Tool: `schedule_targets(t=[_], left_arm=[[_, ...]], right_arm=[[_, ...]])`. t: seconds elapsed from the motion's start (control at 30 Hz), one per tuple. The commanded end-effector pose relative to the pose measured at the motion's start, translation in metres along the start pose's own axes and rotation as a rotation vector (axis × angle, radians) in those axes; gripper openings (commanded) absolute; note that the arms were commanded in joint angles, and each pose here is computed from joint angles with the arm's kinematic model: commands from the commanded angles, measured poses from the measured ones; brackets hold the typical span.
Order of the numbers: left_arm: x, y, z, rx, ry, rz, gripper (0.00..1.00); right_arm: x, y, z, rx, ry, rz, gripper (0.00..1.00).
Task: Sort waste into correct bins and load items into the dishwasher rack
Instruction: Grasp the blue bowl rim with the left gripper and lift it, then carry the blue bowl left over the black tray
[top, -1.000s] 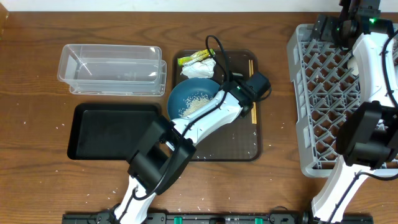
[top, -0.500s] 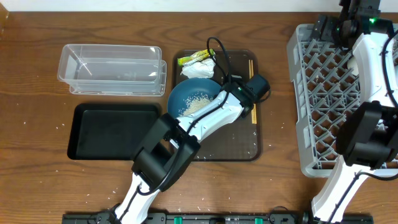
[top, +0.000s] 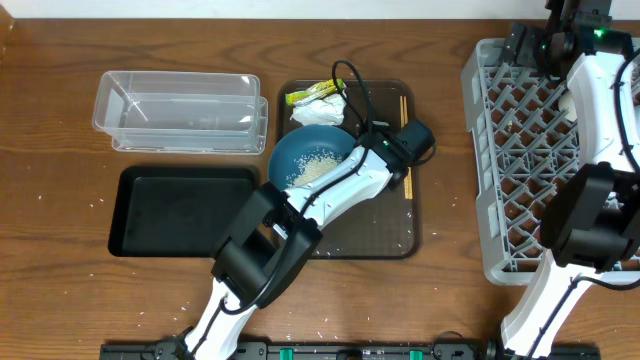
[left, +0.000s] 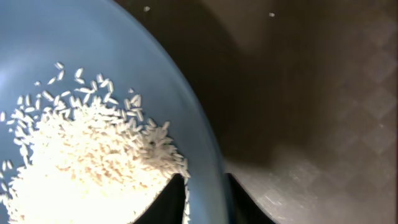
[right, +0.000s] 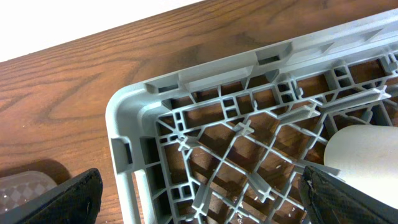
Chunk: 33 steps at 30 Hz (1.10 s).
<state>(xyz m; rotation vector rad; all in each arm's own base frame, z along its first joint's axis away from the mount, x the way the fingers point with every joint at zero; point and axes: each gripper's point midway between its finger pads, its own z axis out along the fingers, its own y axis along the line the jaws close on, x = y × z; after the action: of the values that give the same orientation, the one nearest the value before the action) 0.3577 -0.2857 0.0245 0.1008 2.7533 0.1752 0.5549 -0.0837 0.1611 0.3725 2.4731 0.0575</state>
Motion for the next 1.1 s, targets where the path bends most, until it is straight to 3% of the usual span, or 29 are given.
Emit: schedule_targets(t=[0.0,0.07,0.4,0.77,1.07], left_arm=[[-0.016,0.005,-0.020,0.004,-0.052,-0.018,0.12],[-0.015,0.006,-0.020,0.001,-0.048,-0.016,0.06],[-0.013,0.004,-0.036,0.011,-0.055,-0.001,0.06],[-0.027,0.031,-0.117,0.075,-0.128,-0.041,0.06],[-0.036,0.074,-0.159,0.108,-0.147,-0.246,0.06]], right_arm=[[-0.003,0.001,-0.005,0.006,-0.011,-0.013,0.99],[-0.003,0.001,-0.005,0.006,-0.012,-0.013,0.99],[-0.003,0.001,-0.005,0.006,-0.012,-0.013,0.99],[-0.003,0.001,-0.005,0.006,-0.011,-0.013,0.99],[-0.003,0.001,-0.005,0.006,-0.012,-0.013,0.99]])
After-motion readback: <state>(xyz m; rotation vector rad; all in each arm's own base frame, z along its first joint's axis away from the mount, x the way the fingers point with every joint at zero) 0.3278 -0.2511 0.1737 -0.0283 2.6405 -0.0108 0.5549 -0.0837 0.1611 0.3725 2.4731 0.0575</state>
